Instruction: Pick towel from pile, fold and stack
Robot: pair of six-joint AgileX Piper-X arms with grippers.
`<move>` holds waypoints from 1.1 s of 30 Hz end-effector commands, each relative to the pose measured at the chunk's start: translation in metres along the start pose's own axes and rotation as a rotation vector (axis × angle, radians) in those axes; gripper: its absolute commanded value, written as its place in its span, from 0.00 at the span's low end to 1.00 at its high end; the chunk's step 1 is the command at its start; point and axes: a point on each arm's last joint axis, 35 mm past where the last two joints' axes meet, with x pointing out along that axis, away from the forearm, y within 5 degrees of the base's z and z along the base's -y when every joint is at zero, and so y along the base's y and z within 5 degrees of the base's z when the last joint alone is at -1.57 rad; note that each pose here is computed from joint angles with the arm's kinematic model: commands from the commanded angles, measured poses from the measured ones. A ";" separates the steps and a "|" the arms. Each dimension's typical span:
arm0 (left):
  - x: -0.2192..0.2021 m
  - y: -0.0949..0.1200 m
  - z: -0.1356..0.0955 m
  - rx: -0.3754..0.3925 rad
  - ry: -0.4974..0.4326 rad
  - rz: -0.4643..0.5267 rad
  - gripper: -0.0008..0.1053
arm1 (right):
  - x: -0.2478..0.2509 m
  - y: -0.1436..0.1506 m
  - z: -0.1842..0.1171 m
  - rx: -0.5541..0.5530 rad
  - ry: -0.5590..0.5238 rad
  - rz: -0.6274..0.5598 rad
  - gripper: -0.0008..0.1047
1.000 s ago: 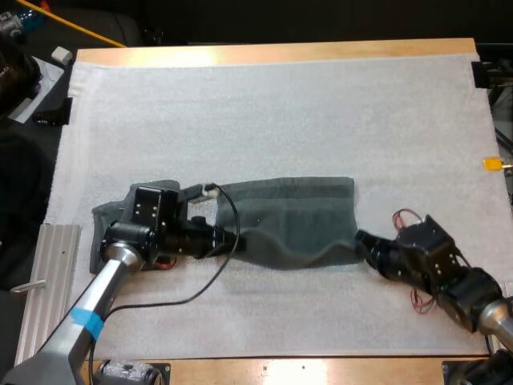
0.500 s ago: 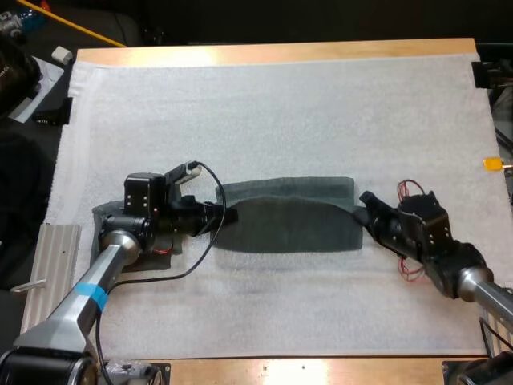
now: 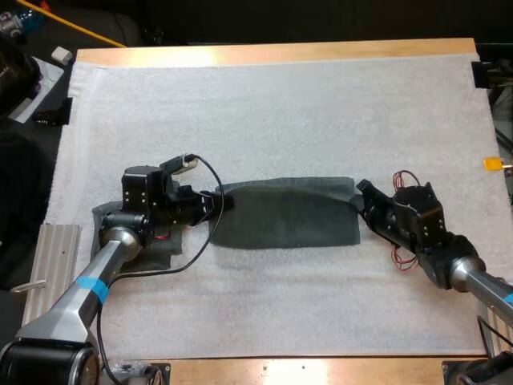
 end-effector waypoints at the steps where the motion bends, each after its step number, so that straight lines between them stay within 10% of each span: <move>1: -0.001 -0.002 0.004 0.017 -0.023 -0.001 0.02 | 0.002 0.001 0.003 0.006 -0.016 0.010 0.07; 12: 0.000 -0.003 0.006 0.048 -0.056 0.014 0.06 | 0.003 0.003 0.005 0.003 -0.036 0.018 0.11; 17: -0.001 -0.009 0.010 0.074 -0.071 -0.030 0.44 | 0.003 0.010 0.009 -0.002 -0.082 0.086 0.54; 21: -0.003 -0.021 0.018 0.101 -0.040 -0.134 0.65 | -0.001 0.023 0.016 -0.080 -0.147 0.202 0.62; 33: -0.040 -0.069 0.015 0.195 -0.060 -0.213 0.60 | -0.033 0.035 0.015 -0.369 -0.059 0.204 0.62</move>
